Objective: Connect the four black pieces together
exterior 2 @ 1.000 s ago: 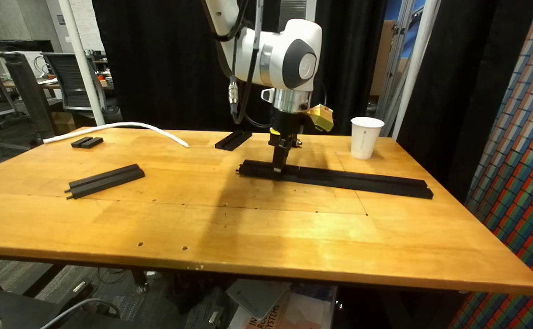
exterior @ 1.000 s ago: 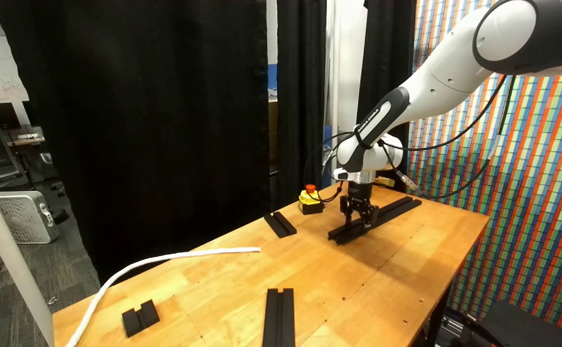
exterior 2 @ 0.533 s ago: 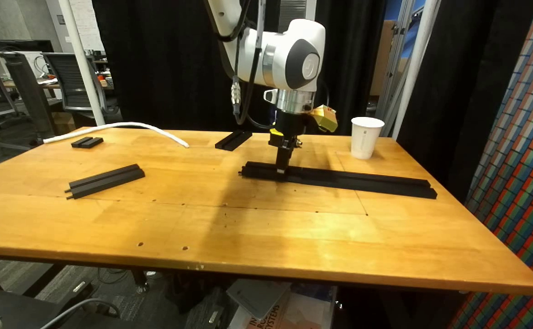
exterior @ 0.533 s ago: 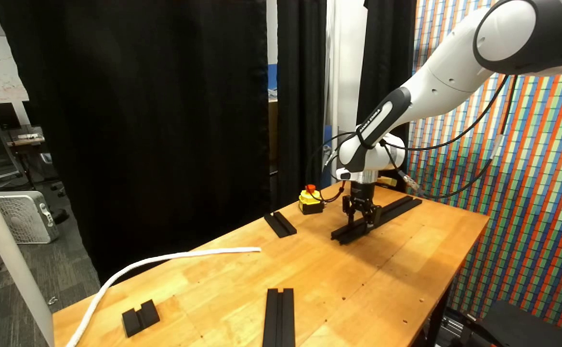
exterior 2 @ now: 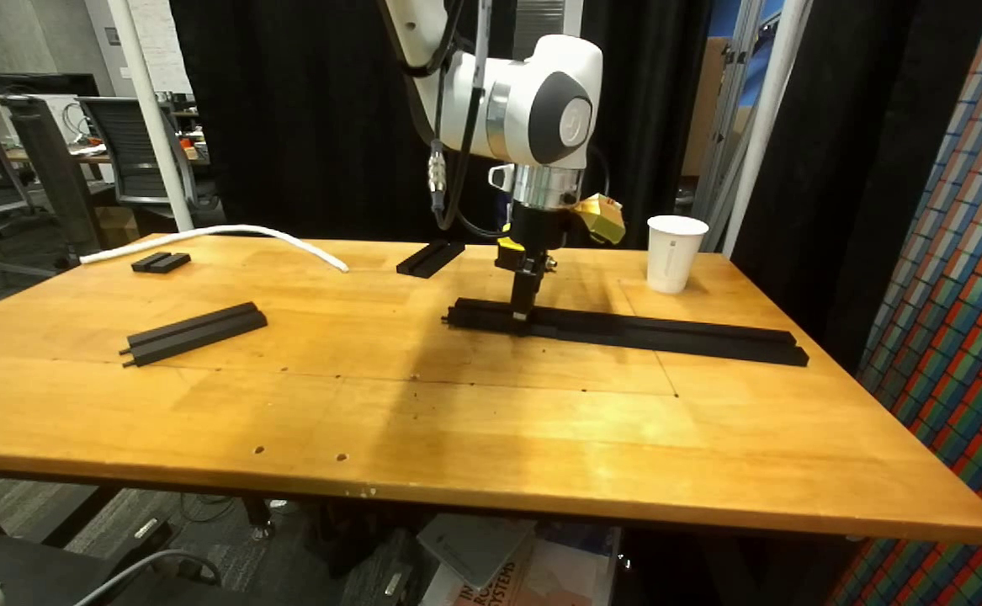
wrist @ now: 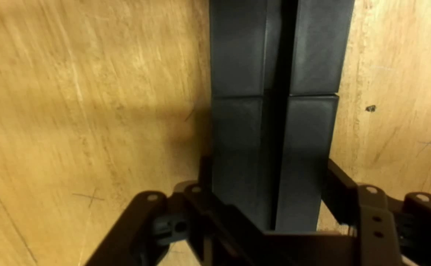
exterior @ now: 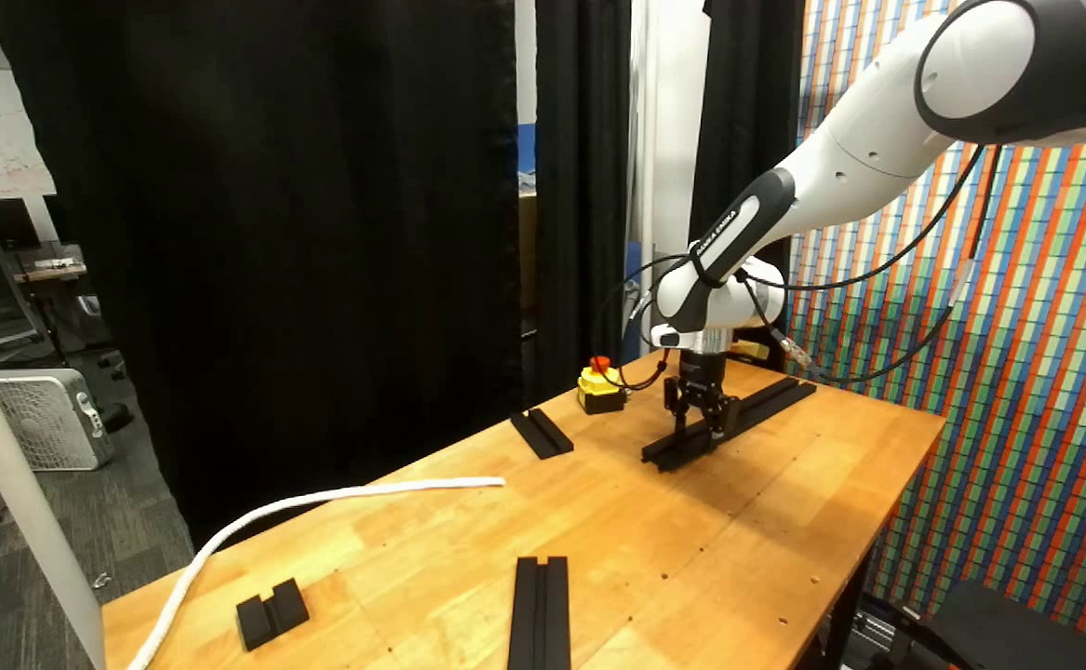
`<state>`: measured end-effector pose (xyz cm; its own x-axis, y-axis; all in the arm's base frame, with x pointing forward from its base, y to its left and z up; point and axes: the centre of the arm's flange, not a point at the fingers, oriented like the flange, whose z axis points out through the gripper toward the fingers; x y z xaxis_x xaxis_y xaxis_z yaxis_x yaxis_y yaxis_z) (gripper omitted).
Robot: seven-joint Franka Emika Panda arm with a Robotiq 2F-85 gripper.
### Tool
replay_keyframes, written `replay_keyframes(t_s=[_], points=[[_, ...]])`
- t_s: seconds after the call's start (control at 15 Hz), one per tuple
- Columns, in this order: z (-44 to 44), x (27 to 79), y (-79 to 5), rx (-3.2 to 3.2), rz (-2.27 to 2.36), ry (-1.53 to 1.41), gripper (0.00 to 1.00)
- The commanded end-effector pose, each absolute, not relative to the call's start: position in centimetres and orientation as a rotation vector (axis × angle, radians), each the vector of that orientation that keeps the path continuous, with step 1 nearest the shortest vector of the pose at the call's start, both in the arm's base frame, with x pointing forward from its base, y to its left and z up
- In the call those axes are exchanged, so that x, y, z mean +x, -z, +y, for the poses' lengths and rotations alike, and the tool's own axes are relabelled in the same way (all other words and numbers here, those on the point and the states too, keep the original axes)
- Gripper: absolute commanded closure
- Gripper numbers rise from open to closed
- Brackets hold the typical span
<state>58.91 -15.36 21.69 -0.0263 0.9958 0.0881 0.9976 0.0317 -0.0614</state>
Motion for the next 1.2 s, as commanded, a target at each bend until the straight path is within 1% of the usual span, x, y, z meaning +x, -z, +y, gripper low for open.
replay_keyframes(t_s=[0.0, 1.13], points=[[-16.05, 57.5, -21.33, -2.1, -2.171, 0.016, 0.55], [-17.02, 56.85, -21.05, -2.136, -2.156, 0.055, 0.55]])
